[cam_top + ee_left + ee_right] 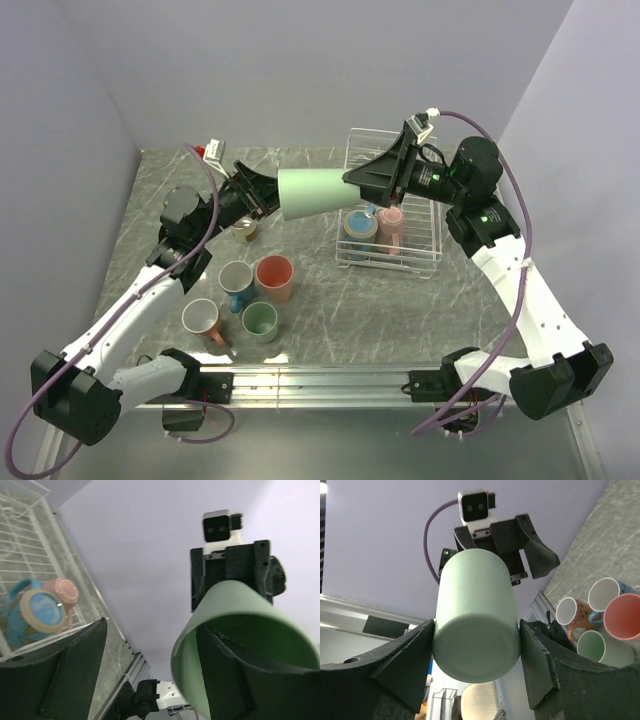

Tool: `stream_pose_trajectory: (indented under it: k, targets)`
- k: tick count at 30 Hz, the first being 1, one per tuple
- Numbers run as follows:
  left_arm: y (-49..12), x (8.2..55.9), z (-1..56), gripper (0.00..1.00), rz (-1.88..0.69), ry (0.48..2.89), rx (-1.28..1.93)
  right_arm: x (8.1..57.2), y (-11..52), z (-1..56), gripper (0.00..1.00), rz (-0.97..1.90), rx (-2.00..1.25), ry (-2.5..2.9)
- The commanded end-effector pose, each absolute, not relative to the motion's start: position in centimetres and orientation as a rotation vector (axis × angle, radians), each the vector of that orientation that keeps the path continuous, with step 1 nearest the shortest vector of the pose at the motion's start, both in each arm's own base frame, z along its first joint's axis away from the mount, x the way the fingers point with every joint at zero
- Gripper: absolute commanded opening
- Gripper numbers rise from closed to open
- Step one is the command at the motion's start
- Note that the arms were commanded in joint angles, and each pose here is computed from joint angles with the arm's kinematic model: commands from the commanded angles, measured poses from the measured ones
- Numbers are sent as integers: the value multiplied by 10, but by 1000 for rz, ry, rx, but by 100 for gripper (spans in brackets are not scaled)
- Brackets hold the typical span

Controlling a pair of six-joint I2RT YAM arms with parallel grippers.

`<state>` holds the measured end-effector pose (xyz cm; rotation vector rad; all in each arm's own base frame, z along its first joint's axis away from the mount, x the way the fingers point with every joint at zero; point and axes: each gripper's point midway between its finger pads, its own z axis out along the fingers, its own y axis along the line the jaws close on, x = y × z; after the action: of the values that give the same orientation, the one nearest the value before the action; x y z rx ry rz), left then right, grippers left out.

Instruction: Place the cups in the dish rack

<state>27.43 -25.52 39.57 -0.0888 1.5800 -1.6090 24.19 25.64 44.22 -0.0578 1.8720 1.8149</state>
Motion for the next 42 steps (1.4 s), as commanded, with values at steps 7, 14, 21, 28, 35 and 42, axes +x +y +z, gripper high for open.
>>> stream_pose_trajectory:
  k: [7,14,21,28,35,42]
  targets:
    - [-191,299,349,83,-1292,1750,-256,296,208,454,0,1643,46,1846]
    - [-149,306,296,84,-868,1985,-229,380,149,392,0,1007,336,2116]
    - [-140,311,270,83,-767,2050,-195,440,93,340,0,383,414,2275]
    - [-137,316,233,82,-707,2149,-135,464,138,289,0,210,346,2376]
    - [-132,304,211,78,-665,2236,-110,482,172,238,0,101,357,2425]
    - [-126,294,204,79,-661,2223,-192,480,163,224,0,-82,326,2428]
